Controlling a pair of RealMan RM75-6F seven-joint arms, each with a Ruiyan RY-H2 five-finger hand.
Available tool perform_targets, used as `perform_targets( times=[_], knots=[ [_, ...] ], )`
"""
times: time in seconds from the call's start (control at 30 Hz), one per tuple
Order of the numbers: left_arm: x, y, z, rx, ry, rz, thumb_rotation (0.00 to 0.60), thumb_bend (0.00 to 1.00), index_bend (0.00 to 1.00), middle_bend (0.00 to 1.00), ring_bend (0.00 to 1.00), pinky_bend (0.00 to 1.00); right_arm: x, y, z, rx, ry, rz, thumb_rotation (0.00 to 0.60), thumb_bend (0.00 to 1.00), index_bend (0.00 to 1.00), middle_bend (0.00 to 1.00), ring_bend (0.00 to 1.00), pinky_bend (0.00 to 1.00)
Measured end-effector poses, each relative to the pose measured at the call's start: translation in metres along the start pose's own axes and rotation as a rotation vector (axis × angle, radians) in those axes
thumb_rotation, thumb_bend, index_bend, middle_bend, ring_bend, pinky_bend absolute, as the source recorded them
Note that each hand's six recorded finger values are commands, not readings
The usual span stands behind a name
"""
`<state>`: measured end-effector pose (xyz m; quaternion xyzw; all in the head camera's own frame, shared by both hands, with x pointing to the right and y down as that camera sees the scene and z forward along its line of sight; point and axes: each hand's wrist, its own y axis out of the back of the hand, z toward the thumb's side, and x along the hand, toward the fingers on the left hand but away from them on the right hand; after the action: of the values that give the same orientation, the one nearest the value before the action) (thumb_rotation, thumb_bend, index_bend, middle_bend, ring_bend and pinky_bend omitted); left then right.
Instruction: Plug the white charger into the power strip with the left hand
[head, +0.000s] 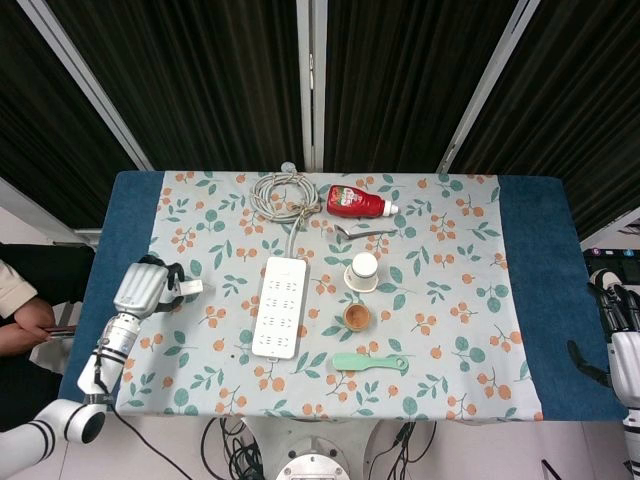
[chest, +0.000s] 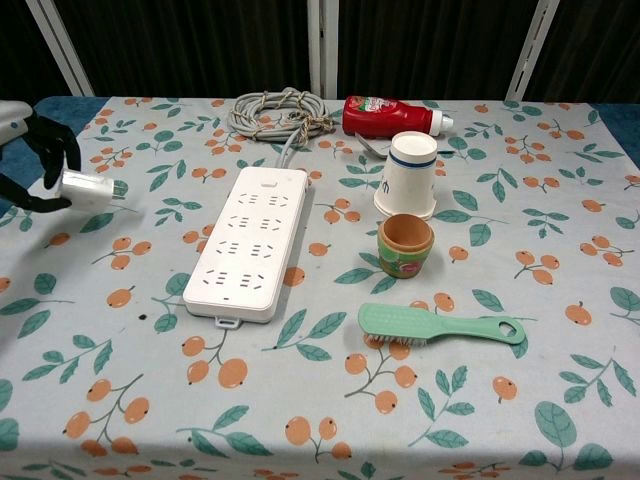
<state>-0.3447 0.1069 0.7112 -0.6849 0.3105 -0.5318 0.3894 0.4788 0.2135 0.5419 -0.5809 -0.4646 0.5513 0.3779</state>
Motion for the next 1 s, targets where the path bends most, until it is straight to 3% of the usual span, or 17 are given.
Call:
perform_targets(
  times=[0.17,0.23,0.3,0.63,1.0],
  knots=[
    [0.001,0.009,0.02,0.165,-0.072,-0.082,0.6,0.38,0.6,0.61,0.43,0.26,-0.001,-0.002,0.001,-0.005,0.004,0.0,0.6,0.26,0.02,0.15,0.0,0.03],
    [0.003,0.007,0.027,0.187,-0.093,-0.123,0.6,0.38,0.6,0.61,0.43,0.26,-0.001,-0.002,0.0,-0.006,0.003,0.001,0.6,0.25,0.02,0.15,0.0,0.03],
    [0.007,0.006,0.033,0.178,-0.105,-0.156,0.6,0.38,0.6,0.61,0.43,0.25,0.0,-0.002,0.0,-0.004,0.001,0.001,0.6,0.25,0.02,0.15,0.0,0.03],
    [0.021,0.007,0.028,0.051,-0.093,-0.191,0.6,0.38,0.53,0.56,0.39,0.23,0.002,-0.002,-0.002,-0.003,-0.011,0.001,0.6,0.25,0.02,0.16,0.0,0.03],
    [0.027,0.005,0.03,0.092,-0.116,-0.204,0.6,0.38,0.47,0.51,0.38,0.21,0.003,-0.001,-0.002,-0.001,-0.015,-0.002,0.6,0.26,0.02,0.16,0.0,0.03]
  ],
)
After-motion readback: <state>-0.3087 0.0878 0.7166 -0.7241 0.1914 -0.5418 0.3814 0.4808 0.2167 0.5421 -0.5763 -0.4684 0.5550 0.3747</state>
